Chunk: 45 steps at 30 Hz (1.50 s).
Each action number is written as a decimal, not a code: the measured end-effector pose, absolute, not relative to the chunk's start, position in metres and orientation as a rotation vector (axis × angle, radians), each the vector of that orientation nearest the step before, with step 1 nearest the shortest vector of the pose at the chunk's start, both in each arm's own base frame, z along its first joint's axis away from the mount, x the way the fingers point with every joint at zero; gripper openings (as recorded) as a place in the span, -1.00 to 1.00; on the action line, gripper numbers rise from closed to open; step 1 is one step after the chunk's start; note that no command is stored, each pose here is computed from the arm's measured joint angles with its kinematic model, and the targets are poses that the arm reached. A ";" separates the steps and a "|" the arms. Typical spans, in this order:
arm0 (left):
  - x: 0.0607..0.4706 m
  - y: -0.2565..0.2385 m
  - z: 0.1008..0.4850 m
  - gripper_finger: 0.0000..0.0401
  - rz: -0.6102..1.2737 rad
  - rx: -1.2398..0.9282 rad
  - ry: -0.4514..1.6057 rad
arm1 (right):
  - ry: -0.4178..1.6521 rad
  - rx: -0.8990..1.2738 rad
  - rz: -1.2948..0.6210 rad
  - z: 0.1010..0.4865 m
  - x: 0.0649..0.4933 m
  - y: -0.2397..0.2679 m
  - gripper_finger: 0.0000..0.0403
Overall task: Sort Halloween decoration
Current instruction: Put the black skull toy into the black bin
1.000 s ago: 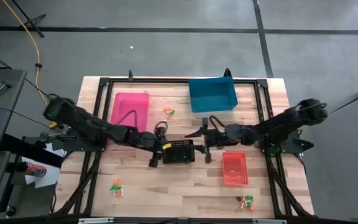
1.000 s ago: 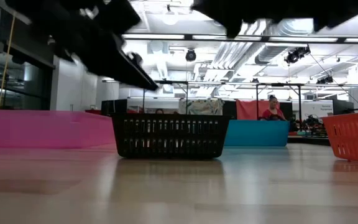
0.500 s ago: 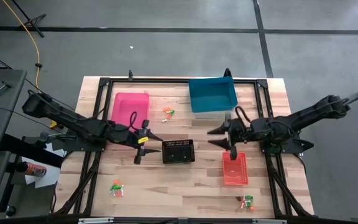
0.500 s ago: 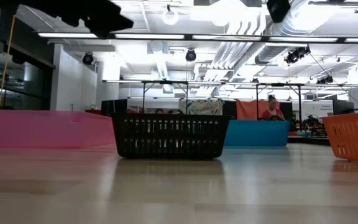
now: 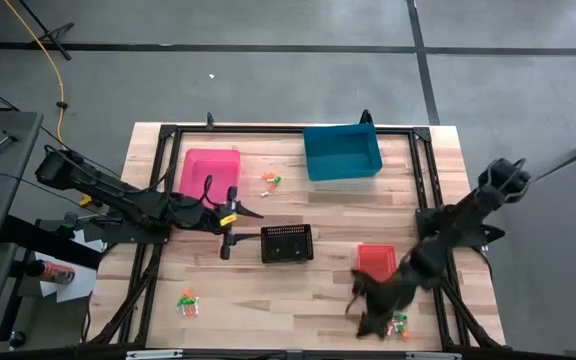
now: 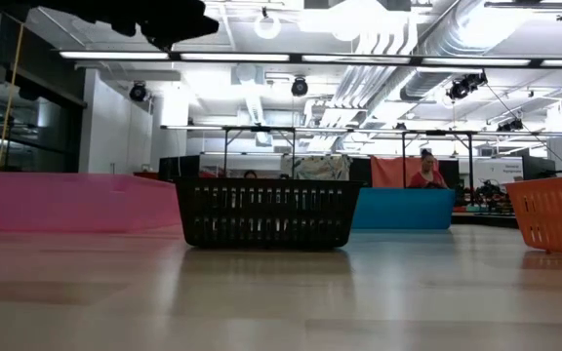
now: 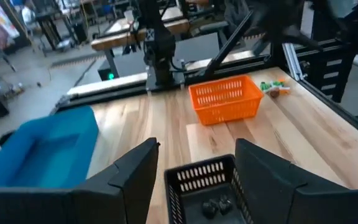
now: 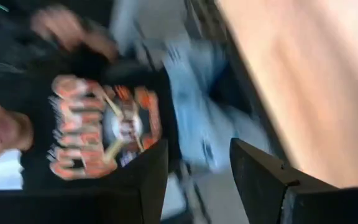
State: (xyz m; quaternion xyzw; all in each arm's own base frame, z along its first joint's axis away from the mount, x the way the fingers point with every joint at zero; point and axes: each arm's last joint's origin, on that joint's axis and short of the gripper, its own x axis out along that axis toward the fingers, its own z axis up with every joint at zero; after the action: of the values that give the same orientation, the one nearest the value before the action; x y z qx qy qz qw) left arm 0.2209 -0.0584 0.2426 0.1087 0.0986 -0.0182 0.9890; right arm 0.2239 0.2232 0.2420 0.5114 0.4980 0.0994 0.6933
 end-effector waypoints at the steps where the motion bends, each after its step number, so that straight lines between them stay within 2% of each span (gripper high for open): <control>1: 0.221 -0.058 0.243 0.01 -0.034 0.231 0.190 | 1.174 1.154 0.176 0.246 0.226 0.233 -0.17; 6: 0.222 -0.058 0.247 0.01 -0.034 0.337 0.148 | 1.455 1.059 -0.241 0.252 0.227 0.266 -0.17; 11: 0.222 -0.057 0.251 0.01 0.026 0.432 0.120 | 1.560 0.917 -0.527 0.248 0.235 0.286 -0.17; 17: 0.224 -0.055 0.258 0.01 0.074 0.468 0.103 | 1.587 0.854 -0.630 0.222 0.247 0.300 -0.17; 22: 0.226 -0.052 0.262 0.01 0.087 0.436 0.106 | 1.697 0.858 -0.731 0.199 0.242 0.298 -0.17; 25: 0.226 -0.050 0.263 0.01 0.096 0.425 0.106 | 1.684 0.834 -0.783 0.194 0.235 0.294 -0.17; 36: 0.226 -0.050 0.260 0.01 0.087 0.406 0.132 | 1.673 0.749 -0.779 0.165 0.227 0.282 -0.17; 45: 0.226 -0.050 0.260 0.01 0.087 0.405 0.134 | 1.679 0.687 -0.767 0.161 0.225 0.278 -0.17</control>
State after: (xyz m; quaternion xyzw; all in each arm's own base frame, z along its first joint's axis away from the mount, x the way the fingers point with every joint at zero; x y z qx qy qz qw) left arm 0.2262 -0.0496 0.2596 0.2009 0.0663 0.0430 0.9764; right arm 0.2248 0.2775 0.1607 0.2904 0.7103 -0.3245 0.5530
